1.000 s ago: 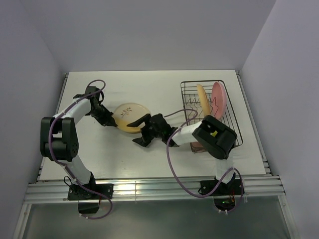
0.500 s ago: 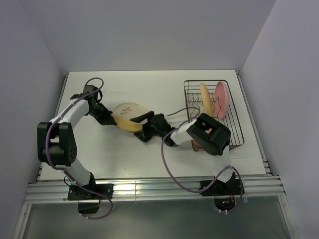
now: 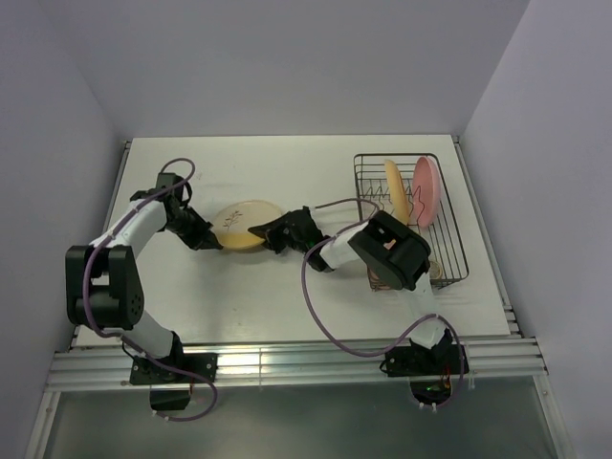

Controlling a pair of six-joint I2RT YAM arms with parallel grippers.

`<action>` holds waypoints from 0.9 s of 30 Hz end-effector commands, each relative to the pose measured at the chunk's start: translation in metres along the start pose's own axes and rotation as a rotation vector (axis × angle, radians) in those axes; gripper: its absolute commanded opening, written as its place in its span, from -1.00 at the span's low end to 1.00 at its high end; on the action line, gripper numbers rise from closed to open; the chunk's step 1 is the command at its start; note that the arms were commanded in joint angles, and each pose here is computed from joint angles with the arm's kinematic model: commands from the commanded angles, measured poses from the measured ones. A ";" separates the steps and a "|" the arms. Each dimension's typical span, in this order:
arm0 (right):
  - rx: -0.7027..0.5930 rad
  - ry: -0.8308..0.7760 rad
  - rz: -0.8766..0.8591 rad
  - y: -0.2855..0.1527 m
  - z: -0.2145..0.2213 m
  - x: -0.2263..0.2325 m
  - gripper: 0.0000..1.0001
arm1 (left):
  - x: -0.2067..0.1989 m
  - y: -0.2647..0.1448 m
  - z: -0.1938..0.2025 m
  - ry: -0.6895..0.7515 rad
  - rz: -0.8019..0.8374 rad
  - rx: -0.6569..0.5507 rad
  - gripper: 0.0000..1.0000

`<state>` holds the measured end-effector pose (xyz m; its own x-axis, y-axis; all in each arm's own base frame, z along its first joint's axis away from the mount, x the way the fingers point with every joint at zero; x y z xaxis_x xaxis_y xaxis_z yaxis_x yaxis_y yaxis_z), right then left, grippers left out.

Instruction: Load the mixed dishes into the dish rack

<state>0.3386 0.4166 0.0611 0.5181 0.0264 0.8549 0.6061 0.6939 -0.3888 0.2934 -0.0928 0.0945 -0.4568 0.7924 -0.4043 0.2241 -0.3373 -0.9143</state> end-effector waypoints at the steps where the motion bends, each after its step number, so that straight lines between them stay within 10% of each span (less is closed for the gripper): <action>1: 0.013 0.051 0.053 0.000 0.001 0.009 -1.00 | -0.010 -0.013 -0.001 0.069 0.042 -0.035 -0.78; 3: 0.031 0.002 0.071 -0.002 0.006 0.012 -1.00 | -0.009 -0.015 -0.004 0.081 0.026 -0.051 -0.08; 6: 0.046 -0.074 0.102 -0.009 0.012 0.015 -1.00 | -0.012 -0.026 -0.012 0.114 0.018 -0.107 0.44; 16: 0.027 -0.499 0.166 -0.012 0.028 0.095 -1.00 | -0.031 -0.132 -0.055 0.252 -0.028 -0.561 0.55; 27: -0.211 -0.939 0.234 -0.075 0.002 0.208 -1.00 | -0.034 -0.155 -0.050 0.283 -0.009 -0.624 0.49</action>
<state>0.3816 0.4048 0.1862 0.1450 0.7306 0.6672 0.5533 0.4992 -0.6669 0.3176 -0.0464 0.2345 -0.2546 0.9144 -0.3147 0.6774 -0.0636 -0.7329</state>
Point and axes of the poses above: each gripper's point midway between its finger pads, its own y axis out along the fingers, its own x axis along the line the jaws close on, z = x × y, the point moved 2 cm from there along -y, back along the fingers, and after that the axes turned 13 degrees about y, right-handed, at the moved point
